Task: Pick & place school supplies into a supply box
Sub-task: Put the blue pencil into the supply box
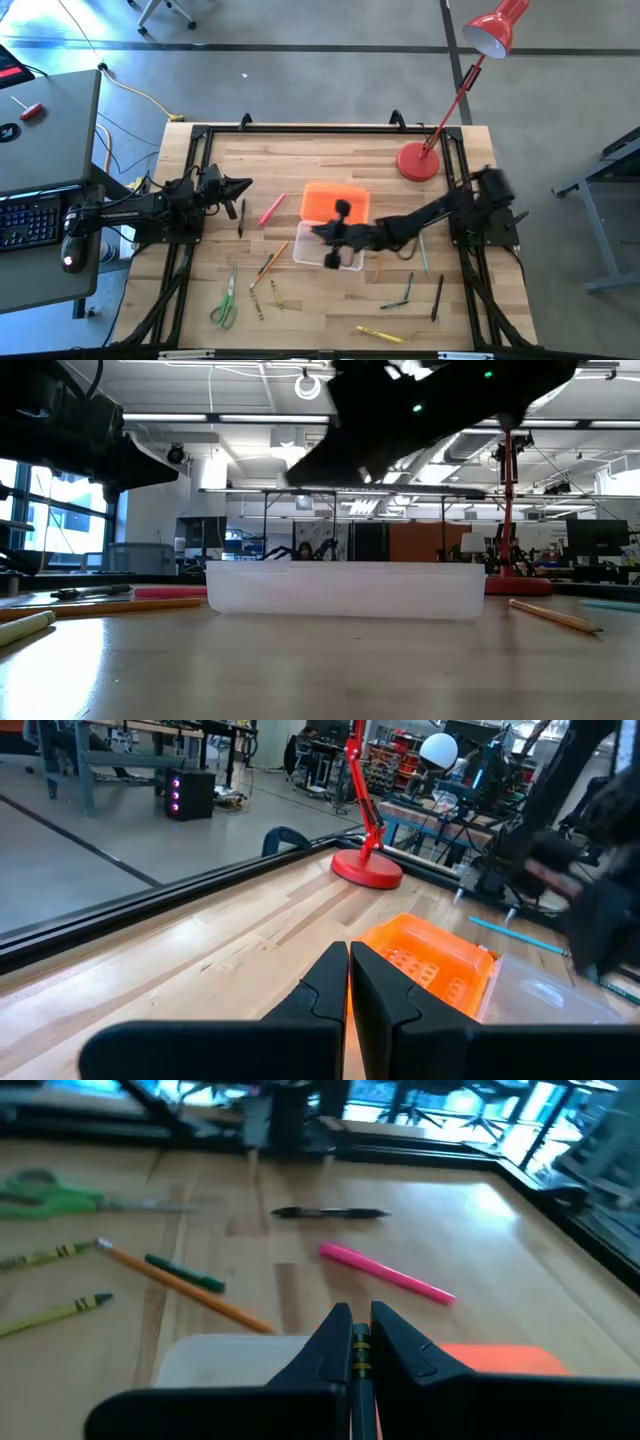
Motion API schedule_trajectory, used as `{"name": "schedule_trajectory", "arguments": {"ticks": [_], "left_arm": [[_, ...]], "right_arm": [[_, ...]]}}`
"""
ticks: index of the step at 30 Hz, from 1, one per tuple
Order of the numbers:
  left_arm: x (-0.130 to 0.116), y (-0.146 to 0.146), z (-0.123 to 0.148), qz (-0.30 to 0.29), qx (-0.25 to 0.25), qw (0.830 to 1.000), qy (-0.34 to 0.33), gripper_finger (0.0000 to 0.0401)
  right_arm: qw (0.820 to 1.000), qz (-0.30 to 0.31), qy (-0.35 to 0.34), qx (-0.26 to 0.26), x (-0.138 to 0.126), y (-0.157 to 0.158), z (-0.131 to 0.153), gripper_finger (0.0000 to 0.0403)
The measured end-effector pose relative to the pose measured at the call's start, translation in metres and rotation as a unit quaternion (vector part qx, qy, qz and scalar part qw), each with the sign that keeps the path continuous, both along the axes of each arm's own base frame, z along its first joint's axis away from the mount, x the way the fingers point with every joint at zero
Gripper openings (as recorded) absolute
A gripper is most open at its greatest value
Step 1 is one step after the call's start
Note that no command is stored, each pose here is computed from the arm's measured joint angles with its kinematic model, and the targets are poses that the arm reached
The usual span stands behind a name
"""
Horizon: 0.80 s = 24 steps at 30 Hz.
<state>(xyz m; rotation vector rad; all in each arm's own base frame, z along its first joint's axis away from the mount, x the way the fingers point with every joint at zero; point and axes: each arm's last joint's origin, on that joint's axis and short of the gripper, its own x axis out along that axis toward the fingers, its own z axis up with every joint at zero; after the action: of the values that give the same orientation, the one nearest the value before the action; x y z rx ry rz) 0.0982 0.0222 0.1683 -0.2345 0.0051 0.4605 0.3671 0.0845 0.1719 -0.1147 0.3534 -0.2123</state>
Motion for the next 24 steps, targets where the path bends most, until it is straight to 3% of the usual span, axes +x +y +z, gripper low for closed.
{"name": "schedule_trajectory", "arguments": {"ticks": [6,11,24], "left_arm": [[0.000,0.000,0.000,0.000,0.000,1.000,0.000,0.0044],[0.000,0.000,0.000,-0.002,0.000,1.000,0.000,0.0044],[0.000,0.000,0.000,-0.006,-0.021,1.000,-0.010,0.0044]], "right_arm": [[0.999,0.014,0.029,-0.026,0.033,0.008,-0.029,0.0002],[0.999,0.015,0.042,0.012,0.036,0.003,-0.047,0.0008],[0.997,0.041,0.043,0.038,0.042,-0.022,-0.074,0.0025]]}}
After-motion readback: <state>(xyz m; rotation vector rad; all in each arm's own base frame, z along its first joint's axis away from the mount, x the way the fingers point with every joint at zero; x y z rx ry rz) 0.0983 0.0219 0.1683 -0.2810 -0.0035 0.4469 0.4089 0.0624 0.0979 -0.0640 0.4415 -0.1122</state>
